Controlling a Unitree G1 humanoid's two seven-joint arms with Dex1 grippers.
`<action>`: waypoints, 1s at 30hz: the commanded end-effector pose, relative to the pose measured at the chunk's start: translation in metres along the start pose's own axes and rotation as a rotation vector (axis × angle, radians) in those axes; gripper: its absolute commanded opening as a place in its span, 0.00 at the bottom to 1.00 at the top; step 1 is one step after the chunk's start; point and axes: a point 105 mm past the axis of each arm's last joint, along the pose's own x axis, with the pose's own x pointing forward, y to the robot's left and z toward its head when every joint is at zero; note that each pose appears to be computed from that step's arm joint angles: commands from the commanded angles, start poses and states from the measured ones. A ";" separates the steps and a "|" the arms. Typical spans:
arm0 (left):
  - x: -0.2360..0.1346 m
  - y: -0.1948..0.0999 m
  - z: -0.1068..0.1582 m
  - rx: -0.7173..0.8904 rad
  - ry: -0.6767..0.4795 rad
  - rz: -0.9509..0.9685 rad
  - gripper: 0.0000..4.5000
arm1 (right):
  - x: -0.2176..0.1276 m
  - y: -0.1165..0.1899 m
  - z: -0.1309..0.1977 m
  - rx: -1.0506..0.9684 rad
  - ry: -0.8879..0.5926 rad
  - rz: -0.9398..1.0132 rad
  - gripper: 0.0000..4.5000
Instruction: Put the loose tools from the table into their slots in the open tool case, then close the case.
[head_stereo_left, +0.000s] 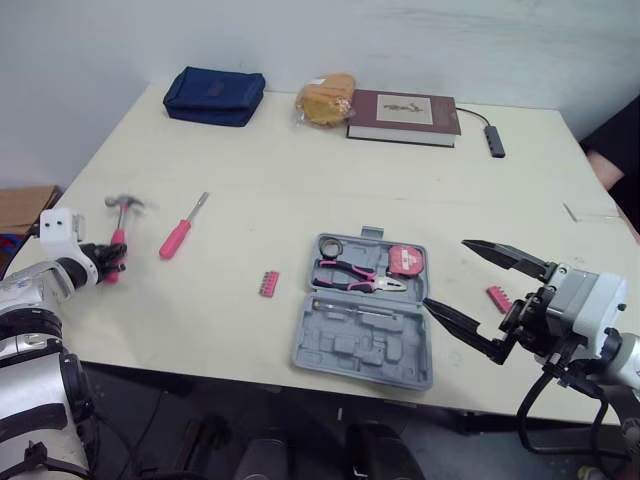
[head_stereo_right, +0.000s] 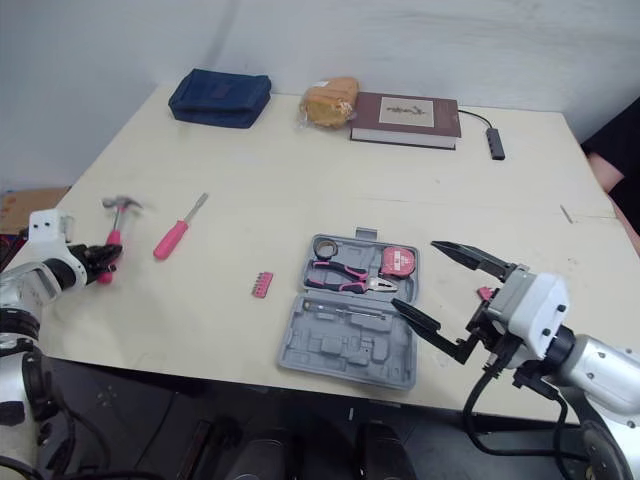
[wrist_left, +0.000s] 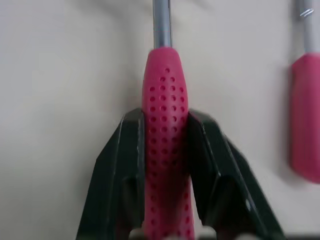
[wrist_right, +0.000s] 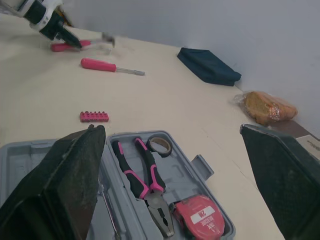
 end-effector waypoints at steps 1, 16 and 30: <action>-0.006 -0.030 0.056 0.116 -0.254 -0.186 0.12 | -0.008 -0.003 0.013 -0.124 -0.018 -0.024 1.00; -0.047 -0.262 0.015 0.603 -0.163 -1.327 0.12 | -0.037 -0.004 0.001 -0.129 0.068 -0.073 1.00; -0.073 -0.342 -0.060 0.918 0.274 -1.472 0.12 | -0.057 0.026 -0.013 -0.062 0.154 -0.139 1.00</action>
